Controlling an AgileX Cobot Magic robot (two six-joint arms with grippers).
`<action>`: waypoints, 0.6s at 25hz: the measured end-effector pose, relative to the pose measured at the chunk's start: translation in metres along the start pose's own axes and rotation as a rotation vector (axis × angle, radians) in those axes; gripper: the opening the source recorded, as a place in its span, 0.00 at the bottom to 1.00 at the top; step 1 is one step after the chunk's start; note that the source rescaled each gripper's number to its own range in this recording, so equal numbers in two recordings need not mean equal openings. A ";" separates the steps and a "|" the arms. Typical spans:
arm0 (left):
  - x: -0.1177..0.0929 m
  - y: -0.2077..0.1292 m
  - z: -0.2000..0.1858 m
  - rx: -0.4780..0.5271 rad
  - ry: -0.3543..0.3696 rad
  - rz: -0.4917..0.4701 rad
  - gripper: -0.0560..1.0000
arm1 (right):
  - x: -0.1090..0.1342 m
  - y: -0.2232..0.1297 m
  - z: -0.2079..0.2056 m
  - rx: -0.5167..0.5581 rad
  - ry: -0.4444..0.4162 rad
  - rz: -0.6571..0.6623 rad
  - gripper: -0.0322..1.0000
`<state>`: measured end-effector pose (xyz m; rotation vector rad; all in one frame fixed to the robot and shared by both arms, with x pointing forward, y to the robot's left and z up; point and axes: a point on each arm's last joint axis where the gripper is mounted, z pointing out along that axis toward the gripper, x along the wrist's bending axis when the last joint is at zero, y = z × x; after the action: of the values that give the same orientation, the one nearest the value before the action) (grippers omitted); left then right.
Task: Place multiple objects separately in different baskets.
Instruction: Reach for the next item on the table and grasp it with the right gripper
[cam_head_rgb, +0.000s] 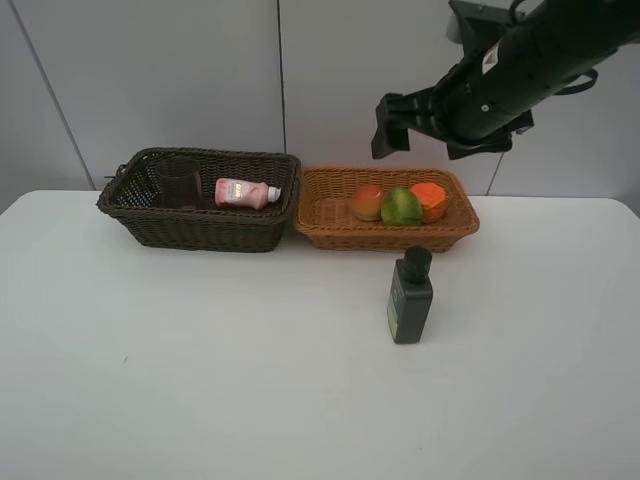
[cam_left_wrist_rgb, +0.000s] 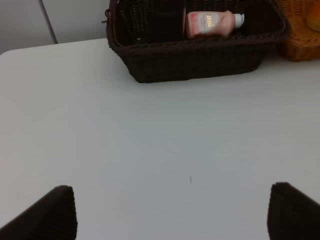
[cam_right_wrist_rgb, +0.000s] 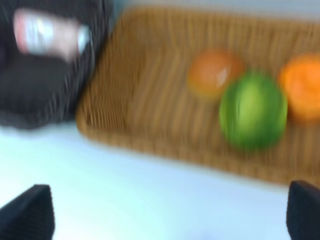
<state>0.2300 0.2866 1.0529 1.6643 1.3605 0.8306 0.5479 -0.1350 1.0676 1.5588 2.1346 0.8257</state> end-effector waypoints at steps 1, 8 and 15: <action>0.000 0.000 0.000 0.000 0.000 0.000 0.94 | 0.003 -0.004 0.000 0.036 -0.011 -0.008 0.98; 0.000 0.000 0.000 0.000 0.000 0.000 0.94 | 0.019 -0.025 0.016 0.218 -0.056 -0.003 0.98; 0.000 0.000 0.000 0.000 0.000 0.000 0.94 | 0.029 -0.048 0.057 0.373 -0.069 -0.007 0.98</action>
<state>0.2300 0.2866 1.0529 1.6643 1.3605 0.8306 0.5383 -0.1044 0.9947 1.7224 2.3385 0.3765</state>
